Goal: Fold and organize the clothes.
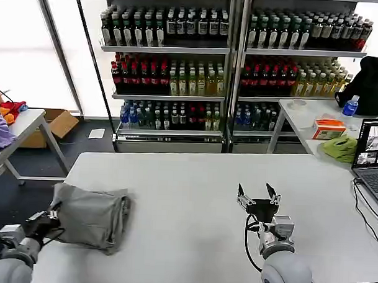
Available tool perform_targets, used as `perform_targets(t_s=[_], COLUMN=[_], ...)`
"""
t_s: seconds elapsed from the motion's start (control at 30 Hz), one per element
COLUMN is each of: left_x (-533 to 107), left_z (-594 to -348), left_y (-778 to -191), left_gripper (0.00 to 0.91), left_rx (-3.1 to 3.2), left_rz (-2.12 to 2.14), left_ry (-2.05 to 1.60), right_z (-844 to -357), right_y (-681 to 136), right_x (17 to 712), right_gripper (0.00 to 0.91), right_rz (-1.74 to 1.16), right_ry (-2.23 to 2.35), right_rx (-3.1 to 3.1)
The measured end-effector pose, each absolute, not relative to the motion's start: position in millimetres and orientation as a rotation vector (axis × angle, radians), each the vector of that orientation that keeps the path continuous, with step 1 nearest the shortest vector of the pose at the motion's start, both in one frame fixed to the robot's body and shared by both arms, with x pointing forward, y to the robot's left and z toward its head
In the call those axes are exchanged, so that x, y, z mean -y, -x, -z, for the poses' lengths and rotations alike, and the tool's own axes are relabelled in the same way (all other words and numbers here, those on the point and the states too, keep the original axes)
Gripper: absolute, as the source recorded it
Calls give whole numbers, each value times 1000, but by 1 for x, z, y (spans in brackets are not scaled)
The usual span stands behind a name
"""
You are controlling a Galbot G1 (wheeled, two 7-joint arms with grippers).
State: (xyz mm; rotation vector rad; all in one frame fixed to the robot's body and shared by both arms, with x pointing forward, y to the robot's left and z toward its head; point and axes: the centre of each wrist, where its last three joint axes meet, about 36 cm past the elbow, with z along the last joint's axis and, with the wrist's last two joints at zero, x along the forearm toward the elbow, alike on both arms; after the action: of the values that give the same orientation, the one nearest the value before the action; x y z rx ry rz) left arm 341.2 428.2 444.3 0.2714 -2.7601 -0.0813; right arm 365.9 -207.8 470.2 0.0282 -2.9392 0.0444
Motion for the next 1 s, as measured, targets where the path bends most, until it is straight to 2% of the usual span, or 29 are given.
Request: perform_targets(t_s=[0.2,0.43,0.83,1.0], left_x=[-467,-463,-366,-310], left_z=[-477,-497,-501,-490], left_y=[-344,-343,-332,-331], left_gripper=[0,0,0,0], left_rx=[2774,2788,2828,2821], left_rz=[217,297,211,142], left_ry=[-358,-347,-102,64], right_z=[-470,-468,-466,-467], right_y=[-366,-366,-366,-361], right_x=[208,210,217,214], right_gripper=[907,907,907,907], right_rz=[-39,-40,-61,-73], right_ry=[-25,-10,37,56], right_rx=[2941,2936,2929,2927])
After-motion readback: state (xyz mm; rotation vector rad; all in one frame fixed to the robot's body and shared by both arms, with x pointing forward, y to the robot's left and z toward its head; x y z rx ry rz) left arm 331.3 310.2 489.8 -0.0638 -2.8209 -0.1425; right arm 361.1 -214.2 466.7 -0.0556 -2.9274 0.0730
